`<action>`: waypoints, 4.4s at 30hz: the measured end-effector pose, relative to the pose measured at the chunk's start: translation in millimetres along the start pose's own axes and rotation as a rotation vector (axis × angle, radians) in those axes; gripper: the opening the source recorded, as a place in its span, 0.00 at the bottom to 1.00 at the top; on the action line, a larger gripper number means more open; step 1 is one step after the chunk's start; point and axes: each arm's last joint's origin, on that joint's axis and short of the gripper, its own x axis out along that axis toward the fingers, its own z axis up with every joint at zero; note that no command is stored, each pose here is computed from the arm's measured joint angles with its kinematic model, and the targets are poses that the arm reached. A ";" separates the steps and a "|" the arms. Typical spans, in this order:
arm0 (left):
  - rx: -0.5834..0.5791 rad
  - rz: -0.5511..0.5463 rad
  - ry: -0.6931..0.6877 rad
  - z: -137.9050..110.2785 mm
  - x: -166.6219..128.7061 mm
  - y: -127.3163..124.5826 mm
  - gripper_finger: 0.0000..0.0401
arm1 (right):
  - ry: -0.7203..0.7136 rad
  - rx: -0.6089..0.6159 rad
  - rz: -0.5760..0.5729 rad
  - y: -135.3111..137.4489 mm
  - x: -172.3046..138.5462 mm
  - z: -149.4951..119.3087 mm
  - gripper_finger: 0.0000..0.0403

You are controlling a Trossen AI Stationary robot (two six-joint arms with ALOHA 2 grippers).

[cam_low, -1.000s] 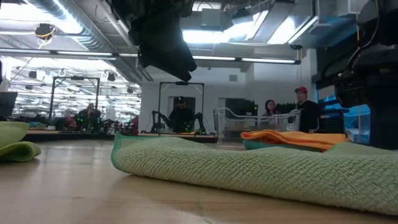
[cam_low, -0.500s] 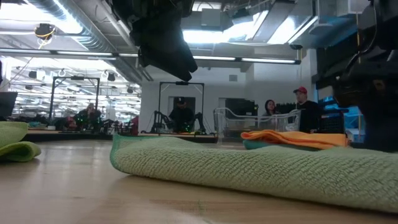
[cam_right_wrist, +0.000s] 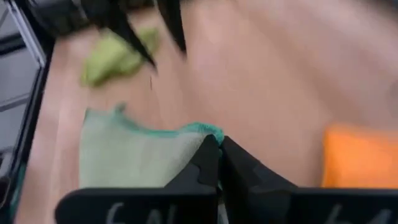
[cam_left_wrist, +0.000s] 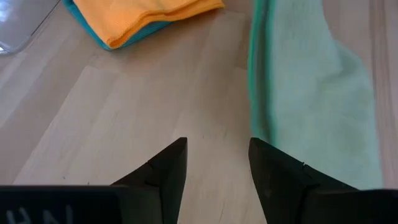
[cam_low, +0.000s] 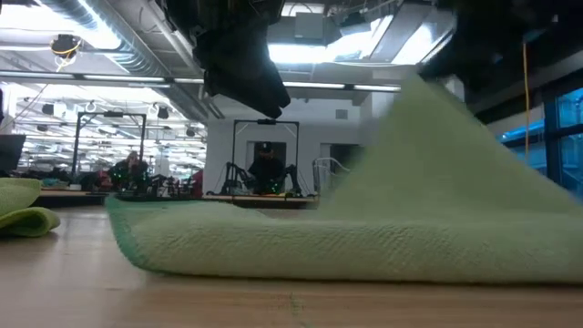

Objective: Fold microfiber towels
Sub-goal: Fold the light green microfiber cloth

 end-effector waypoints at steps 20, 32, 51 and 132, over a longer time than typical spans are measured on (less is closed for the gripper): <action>0.003 0.022 -0.012 0.5 0.0 0.7 0.41 | -0.204 -0.385 -0.219 18.1 -43.3 81.0 0.00; 0.040 0.008 -0.183 16.3 -1.5 -4.8 0.41 | -0.234 -0.388 -0.328 10.7 -43.1 88.9 0.00; 0.042 0.011 -0.247 22.2 -2.7 -6.1 0.41 | -0.368 -0.560 -0.370 14.2 -65.8 135.0 0.00; 0.106 0.161 -0.182 15.3 -26.5 3.3 0.41 | 0.057 -0.530 -0.629 24.0 13.9 49.0 0.00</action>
